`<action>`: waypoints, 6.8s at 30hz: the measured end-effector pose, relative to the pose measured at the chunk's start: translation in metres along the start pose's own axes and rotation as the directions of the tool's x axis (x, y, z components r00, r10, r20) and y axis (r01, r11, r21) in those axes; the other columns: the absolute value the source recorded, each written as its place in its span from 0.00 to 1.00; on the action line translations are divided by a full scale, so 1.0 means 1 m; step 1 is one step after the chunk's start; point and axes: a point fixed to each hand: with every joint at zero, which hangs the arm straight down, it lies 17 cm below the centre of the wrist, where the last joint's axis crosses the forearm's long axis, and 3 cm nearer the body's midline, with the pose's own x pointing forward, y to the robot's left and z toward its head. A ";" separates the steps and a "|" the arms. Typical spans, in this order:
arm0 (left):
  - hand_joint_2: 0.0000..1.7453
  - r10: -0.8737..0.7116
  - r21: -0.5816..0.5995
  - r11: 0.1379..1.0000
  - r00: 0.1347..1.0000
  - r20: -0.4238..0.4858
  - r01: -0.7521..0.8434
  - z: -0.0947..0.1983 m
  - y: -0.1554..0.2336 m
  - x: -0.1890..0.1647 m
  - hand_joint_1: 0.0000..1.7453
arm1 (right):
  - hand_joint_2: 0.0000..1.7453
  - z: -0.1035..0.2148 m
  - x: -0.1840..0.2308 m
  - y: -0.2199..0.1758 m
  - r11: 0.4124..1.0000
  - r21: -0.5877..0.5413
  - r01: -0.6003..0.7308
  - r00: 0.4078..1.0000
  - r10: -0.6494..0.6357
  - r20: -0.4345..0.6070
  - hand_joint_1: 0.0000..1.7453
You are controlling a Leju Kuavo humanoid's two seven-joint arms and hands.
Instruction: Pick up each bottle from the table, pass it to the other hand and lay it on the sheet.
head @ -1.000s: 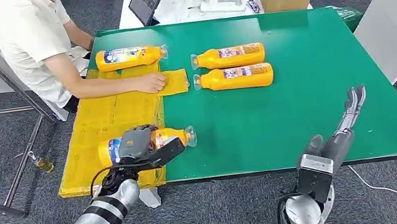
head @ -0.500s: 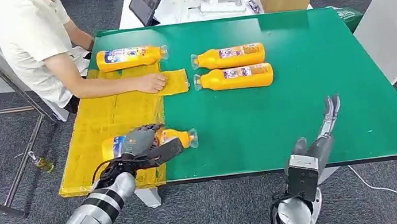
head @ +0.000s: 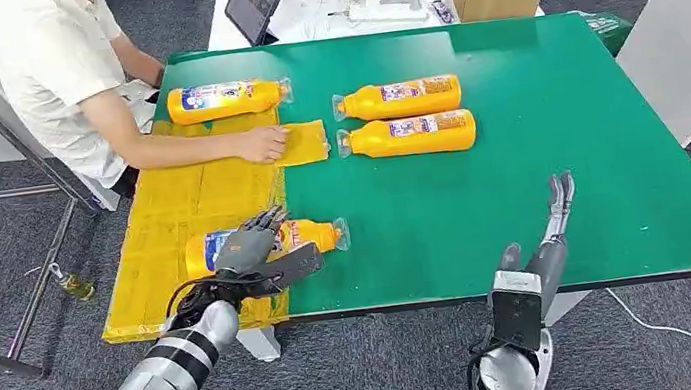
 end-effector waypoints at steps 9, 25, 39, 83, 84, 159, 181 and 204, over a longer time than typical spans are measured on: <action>1.00 0.105 -0.053 0.994 0.990 0.094 -0.100 0.003 -0.009 0.022 0.00 | 0.00 0.002 -0.004 0.002 1.000 0.013 -0.007 1.000 0.007 -0.005 0.00; 1.00 0.668 0.228 0.363 0.423 0.612 -0.903 0.092 0.125 0.115 0.00 | 1.00 0.042 -0.035 0.047 0.893 0.309 -0.327 0.940 0.272 0.209 0.00; 1.00 0.579 0.234 0.155 0.281 0.766 -0.960 0.169 0.173 0.113 0.00 | 1.00 0.041 -0.134 0.018 0.648 0.429 -0.629 0.777 0.546 0.313 0.00; 1.00 0.636 0.071 0.149 0.150 0.757 -0.986 0.160 0.177 0.148 0.00 | 1.00 0.025 -0.252 0.080 0.025 0.741 -0.671 0.600 0.605 0.523 0.00; 1.00 0.636 0.070 0.149 0.150 0.757 -0.986 0.160 0.177 0.148 0.00 | 1.00 0.025 -0.253 0.079 0.020 0.738 -0.674 0.596 0.604 0.529 0.00; 1.00 0.891 -0.194 0.088 -0.010 0.454 -0.977 0.150 0.048 0.179 0.00 | 1.00 0.126 -0.009 0.156 0.480 0.808 0.342 0.934 -0.269 -0.236 1.00; 1.00 0.913 -0.273 -0.030 -0.137 0.384 -0.962 0.133 0.053 0.187 1.00 | 1.00 0.164 0.027 0.170 0.347 0.882 0.318 0.919 -0.342 -0.197 0.00; 1.00 0.932 -0.308 -0.147 -0.236 0.276 -0.940 0.128 0.037 0.173 1.00 | 0.00 0.156 0.028 0.170 0.432 0.817 0.381 0.907 -0.348 -0.238 0.00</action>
